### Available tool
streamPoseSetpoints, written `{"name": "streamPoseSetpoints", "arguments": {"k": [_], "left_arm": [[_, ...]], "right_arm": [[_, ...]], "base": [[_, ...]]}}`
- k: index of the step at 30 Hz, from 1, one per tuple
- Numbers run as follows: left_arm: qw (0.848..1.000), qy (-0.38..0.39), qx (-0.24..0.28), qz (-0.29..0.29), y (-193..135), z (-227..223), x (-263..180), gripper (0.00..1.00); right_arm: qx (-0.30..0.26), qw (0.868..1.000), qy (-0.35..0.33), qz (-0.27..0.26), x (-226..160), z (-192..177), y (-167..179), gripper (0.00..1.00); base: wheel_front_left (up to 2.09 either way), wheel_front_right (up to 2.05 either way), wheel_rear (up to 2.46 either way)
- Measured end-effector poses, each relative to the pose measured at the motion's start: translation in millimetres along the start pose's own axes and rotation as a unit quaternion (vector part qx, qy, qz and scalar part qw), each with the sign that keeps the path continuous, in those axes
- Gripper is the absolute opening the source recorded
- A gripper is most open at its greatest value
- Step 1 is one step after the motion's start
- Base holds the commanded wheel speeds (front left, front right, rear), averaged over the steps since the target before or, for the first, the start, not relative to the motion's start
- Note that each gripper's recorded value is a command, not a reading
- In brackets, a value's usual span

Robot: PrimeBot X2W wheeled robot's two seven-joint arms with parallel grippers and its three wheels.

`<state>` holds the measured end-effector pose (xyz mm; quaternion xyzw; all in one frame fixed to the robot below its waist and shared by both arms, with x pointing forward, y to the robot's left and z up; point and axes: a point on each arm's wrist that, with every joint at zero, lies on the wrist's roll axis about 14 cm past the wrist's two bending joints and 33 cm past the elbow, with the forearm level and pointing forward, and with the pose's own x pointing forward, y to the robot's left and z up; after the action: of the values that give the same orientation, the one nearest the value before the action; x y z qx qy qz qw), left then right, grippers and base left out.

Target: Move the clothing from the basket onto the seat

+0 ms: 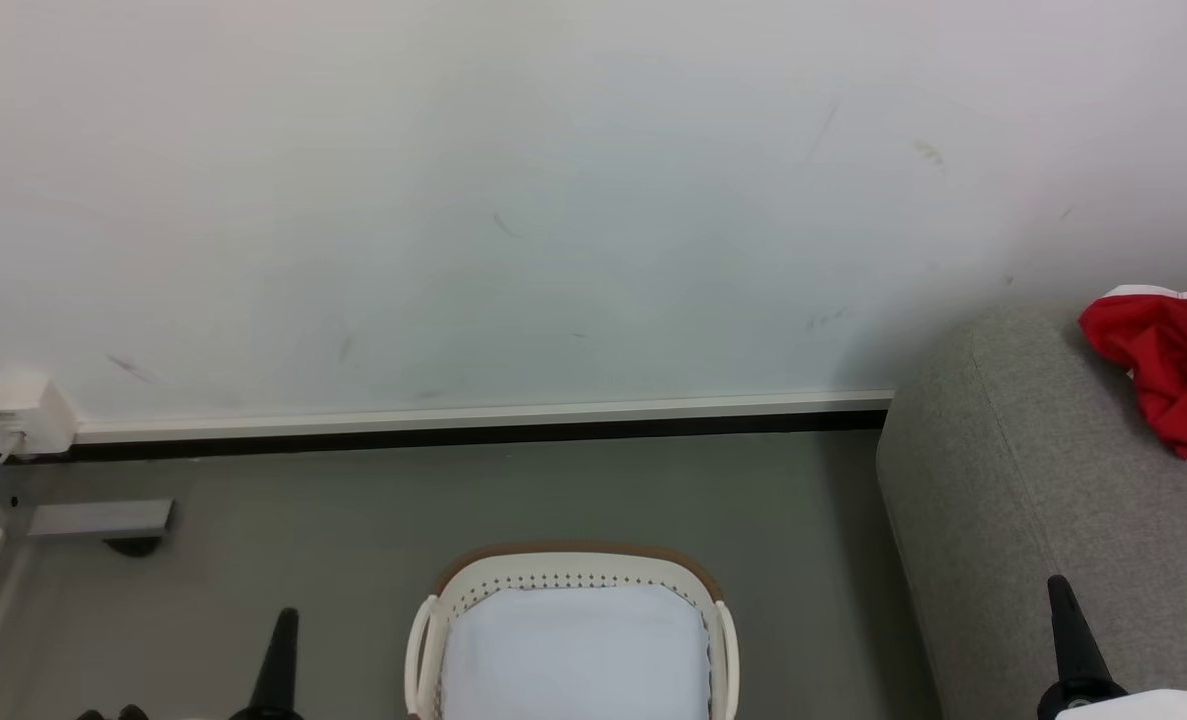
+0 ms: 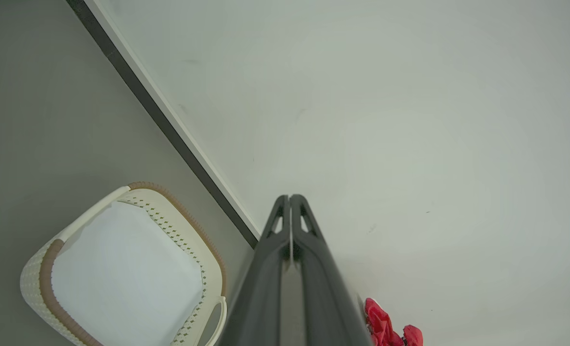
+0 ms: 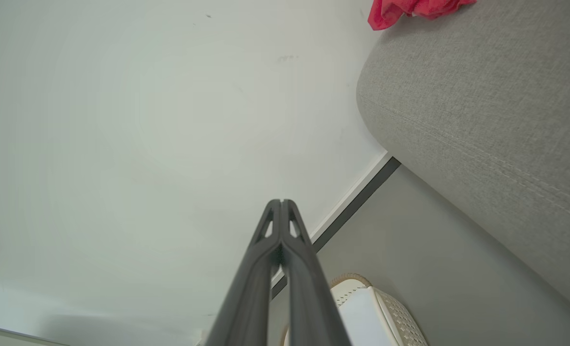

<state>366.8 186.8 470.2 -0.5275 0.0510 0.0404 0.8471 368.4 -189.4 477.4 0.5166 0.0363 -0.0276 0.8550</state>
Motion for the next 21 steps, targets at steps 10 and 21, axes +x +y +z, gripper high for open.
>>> {"name": "streamPoseSetpoints", "arguments": {"k": [10, 21], "left_arm": [[0.999, -0.001, -0.043, -0.008, -5, 4, 4, 0.00], [0.995, -0.002, -0.094, -0.019, -10, 10, 8, 0.00]], "right_arm": [[0.050, 0.999, -0.002, 0.005, 4, 5, 3, 0.00], [0.097, 0.995, -0.003, 0.012, 7, 9, 8, 0.00]], "base": [[0.00, 0.00, 0.00], [0.00, 0.00, 0.00]]}}
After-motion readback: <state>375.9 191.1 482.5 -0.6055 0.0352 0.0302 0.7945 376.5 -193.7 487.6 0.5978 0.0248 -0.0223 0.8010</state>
